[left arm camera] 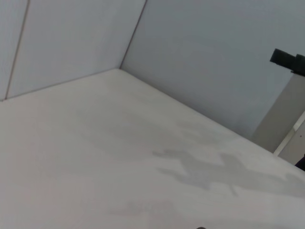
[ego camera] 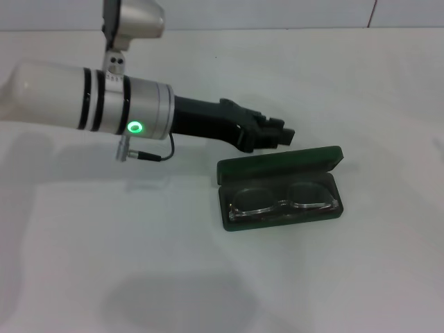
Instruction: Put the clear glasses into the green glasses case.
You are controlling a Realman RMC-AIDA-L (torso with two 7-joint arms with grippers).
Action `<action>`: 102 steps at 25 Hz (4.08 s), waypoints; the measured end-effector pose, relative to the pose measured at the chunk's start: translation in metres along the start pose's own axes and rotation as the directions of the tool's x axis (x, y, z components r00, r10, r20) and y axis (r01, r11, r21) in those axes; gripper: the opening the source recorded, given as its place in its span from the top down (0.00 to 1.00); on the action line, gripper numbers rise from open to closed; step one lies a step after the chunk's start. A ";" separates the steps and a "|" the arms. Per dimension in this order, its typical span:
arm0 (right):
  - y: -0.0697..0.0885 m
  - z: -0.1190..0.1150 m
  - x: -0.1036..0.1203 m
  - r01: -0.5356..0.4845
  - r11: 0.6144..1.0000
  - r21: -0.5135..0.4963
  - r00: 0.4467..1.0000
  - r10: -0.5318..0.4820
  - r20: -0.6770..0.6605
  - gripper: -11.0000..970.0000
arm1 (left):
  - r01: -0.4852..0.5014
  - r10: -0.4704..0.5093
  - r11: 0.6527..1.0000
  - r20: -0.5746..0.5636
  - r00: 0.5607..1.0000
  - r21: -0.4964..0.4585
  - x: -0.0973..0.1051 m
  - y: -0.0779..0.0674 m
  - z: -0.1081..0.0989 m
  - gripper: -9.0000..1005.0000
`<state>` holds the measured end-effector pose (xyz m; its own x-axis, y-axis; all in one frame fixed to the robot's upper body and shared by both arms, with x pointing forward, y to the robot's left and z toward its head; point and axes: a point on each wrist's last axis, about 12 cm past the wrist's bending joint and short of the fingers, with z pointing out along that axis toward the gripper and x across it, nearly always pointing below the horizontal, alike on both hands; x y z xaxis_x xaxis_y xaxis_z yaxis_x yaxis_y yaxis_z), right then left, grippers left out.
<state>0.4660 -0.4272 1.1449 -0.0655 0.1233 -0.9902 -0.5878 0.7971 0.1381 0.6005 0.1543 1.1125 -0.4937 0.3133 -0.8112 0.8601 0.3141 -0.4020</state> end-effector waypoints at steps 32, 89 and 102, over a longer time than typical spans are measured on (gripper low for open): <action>0.000 0.009 0.019 -0.021 1.000 0.006 1.000 0.021 -0.006 0.62 | 0.005 -0.006 0.999 -0.018 1.000 -0.054 0.010 0.000 0.024 0.80; 0.008 0.013 0.028 -0.038 0.998 -0.052 0.999 0.038 -0.004 0.61 | -0.075 0.071 0.981 0.034 0.997 0.177 0.040 -0.053 0.040 0.72; 0.049 0.063 0.047 0.006 0.913 -0.407 0.995 -0.047 -0.092 0.60 | -0.335 0.203 0.907 0.431 0.879 0.256 0.043 -0.066 -0.063 0.45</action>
<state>0.4851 -0.3452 1.1064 -0.1117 0.0306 -0.9933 -0.8654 0.4883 0.1124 0.5146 0.2035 1.1307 -0.2036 -0.0471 -0.9779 0.9783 -0.0493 -0.2013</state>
